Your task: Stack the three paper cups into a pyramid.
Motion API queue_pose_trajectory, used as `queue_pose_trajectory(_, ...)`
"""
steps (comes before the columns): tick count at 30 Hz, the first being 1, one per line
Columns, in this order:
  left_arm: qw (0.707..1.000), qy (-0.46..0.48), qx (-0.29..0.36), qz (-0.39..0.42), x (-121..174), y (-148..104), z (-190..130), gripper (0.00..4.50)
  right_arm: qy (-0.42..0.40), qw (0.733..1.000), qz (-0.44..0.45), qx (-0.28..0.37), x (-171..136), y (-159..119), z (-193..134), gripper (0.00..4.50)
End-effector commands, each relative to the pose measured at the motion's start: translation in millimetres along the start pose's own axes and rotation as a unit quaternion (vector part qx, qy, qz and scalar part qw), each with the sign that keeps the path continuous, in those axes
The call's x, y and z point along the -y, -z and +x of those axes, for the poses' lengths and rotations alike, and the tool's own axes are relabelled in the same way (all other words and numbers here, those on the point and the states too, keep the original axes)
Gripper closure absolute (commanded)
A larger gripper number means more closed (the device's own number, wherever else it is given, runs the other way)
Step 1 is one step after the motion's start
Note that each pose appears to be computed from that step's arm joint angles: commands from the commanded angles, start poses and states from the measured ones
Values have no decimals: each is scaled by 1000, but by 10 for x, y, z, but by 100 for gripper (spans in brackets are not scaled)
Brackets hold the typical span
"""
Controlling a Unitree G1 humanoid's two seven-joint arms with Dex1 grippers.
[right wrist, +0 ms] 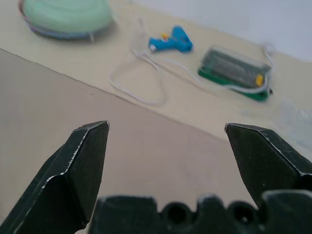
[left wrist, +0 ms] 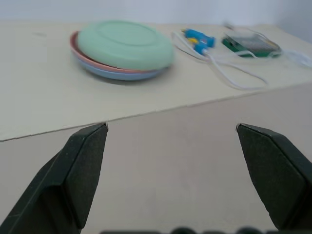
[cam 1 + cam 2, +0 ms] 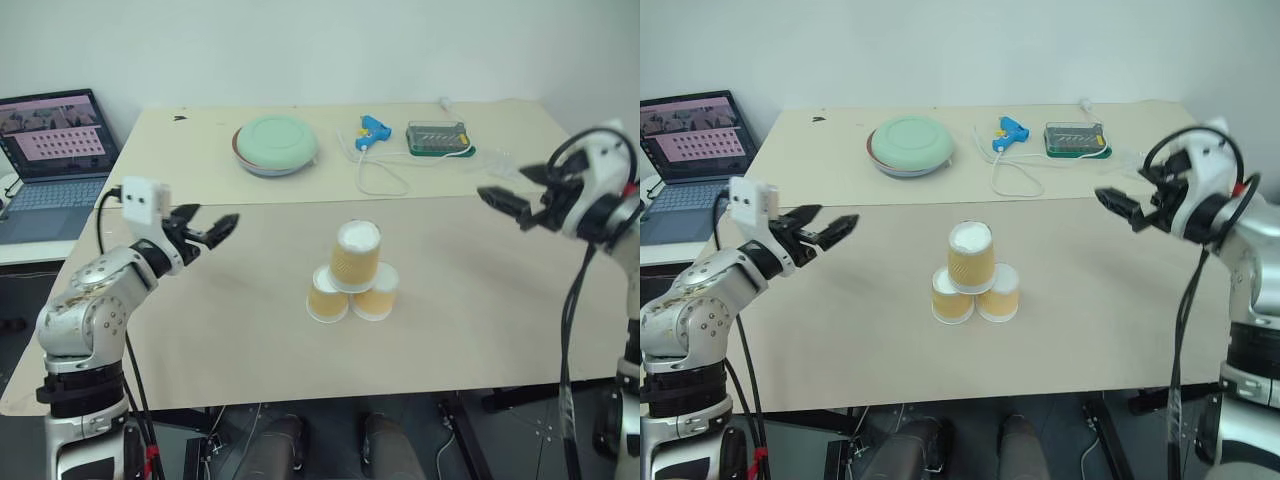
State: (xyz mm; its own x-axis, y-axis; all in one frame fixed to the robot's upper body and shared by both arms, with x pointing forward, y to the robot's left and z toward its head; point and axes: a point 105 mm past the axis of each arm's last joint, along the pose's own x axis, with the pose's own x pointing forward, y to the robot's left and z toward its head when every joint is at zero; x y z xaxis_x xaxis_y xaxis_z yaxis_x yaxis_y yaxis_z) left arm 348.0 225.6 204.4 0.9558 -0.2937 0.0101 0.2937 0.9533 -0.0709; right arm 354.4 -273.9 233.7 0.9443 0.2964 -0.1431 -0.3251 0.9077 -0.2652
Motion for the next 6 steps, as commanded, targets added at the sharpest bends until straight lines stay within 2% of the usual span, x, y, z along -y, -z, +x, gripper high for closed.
queue_pose_trajectory(1,997,-41,59,19,-78,-266,-25,0,47,998,-25,22,44,-46,-12,5)
queue_pose_trajectory(6,991,-93,85,34,-219,-355,-36,0,55,998,-6,8,-79,203,102,5)
